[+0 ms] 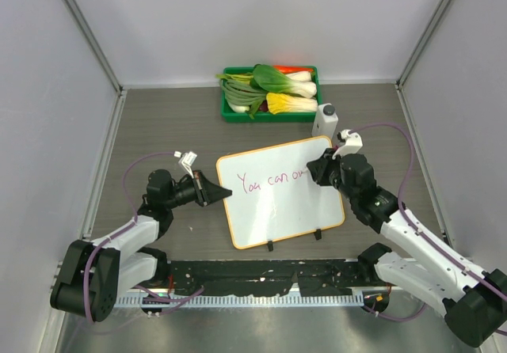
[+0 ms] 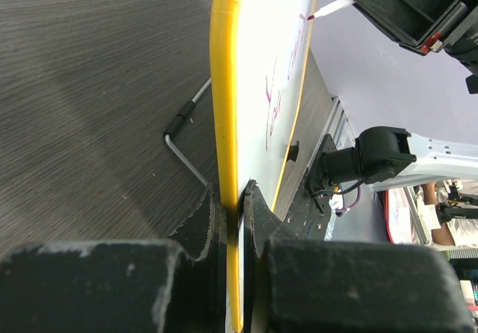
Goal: Write a sentence on the whiteboard
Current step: Write on the whiteboard at the whiteboard stand.
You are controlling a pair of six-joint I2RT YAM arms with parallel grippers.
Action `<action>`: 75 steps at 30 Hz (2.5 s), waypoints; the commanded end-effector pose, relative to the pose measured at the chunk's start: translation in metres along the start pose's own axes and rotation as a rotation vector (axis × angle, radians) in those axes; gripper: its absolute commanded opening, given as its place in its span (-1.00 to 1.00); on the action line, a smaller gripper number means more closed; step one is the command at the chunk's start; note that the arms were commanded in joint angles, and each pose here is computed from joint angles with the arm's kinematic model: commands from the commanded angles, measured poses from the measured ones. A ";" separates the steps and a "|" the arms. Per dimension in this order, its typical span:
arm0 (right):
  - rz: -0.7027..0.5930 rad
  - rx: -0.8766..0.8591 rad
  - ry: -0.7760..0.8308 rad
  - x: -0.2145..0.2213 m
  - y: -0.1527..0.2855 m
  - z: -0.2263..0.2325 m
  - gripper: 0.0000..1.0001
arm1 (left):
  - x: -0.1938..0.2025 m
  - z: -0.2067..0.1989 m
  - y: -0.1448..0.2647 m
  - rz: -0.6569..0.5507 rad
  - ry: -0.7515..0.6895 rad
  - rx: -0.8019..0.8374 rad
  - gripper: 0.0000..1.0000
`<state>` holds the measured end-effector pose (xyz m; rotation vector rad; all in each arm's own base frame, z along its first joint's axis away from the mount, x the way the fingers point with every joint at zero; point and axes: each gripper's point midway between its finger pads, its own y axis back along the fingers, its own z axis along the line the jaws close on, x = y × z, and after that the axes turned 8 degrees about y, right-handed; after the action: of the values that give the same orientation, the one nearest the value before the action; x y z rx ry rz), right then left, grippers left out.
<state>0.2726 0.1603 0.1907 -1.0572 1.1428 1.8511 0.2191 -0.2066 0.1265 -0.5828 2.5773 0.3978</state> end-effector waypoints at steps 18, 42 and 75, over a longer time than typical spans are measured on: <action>-0.020 0.141 0.030 -0.007 -0.001 -0.025 -0.97 | -0.005 0.020 -0.002 -0.029 -0.062 -0.077 -1.00; -0.024 0.025 0.022 -0.002 -0.005 -0.006 -0.98 | -0.004 0.020 -0.003 -0.019 -0.058 -0.070 -1.00; -0.078 0.098 0.023 -0.029 0.008 -0.015 -0.97 | -0.004 0.019 -0.002 -0.021 -0.063 -0.068 -1.00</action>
<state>0.2702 0.1445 0.1812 -1.0321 1.2296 1.7971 0.2196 -0.2075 0.1256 -0.5706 2.5839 0.3940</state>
